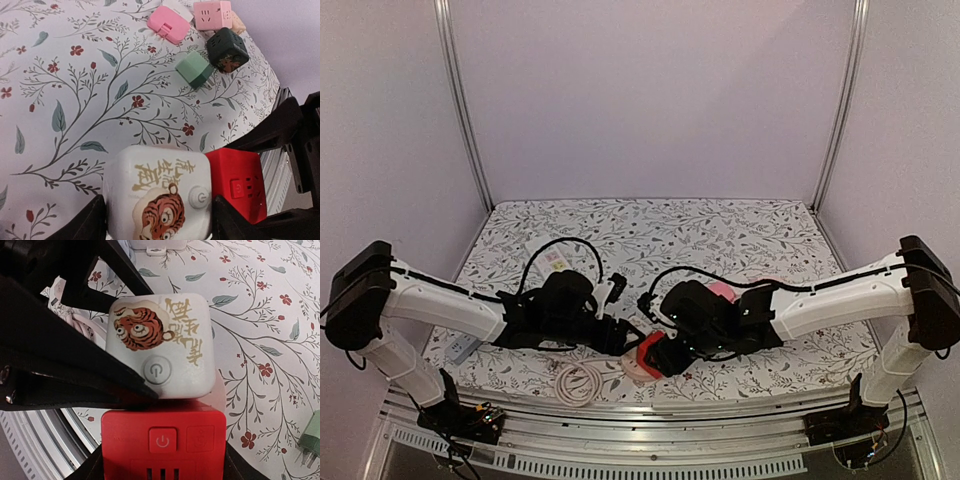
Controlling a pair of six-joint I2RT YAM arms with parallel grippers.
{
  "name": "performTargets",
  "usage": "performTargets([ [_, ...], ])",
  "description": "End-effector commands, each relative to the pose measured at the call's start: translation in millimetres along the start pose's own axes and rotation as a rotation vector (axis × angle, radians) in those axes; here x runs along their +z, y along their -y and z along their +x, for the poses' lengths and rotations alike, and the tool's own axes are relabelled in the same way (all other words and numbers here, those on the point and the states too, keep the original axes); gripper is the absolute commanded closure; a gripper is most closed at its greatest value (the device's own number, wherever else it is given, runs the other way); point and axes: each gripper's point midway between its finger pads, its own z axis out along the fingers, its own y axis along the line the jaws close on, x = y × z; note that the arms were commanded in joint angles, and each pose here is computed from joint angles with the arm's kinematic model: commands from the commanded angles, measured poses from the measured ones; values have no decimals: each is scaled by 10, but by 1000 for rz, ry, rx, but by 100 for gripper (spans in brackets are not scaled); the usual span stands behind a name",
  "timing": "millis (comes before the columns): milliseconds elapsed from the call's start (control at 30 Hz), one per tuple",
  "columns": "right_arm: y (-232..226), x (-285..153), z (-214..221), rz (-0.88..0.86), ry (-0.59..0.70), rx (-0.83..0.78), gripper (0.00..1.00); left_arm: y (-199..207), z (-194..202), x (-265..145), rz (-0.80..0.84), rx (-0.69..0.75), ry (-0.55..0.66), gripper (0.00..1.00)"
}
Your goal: Pull the plug off the socket
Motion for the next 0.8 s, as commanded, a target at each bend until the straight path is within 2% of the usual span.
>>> performTargets([
  [0, -158, 12, -59, -124, 8, 98, 64, -222, 800, 92, -88, 30, -260, 46],
  [200, -199, 25, -49, -112, 4, 85, 64, -227, 837, 122, -95, 25, -270, 50],
  [767, -315, -57, -81, 133, 9, -124, 65, -227, 841, 138, -95, 2, -267, 53],
])
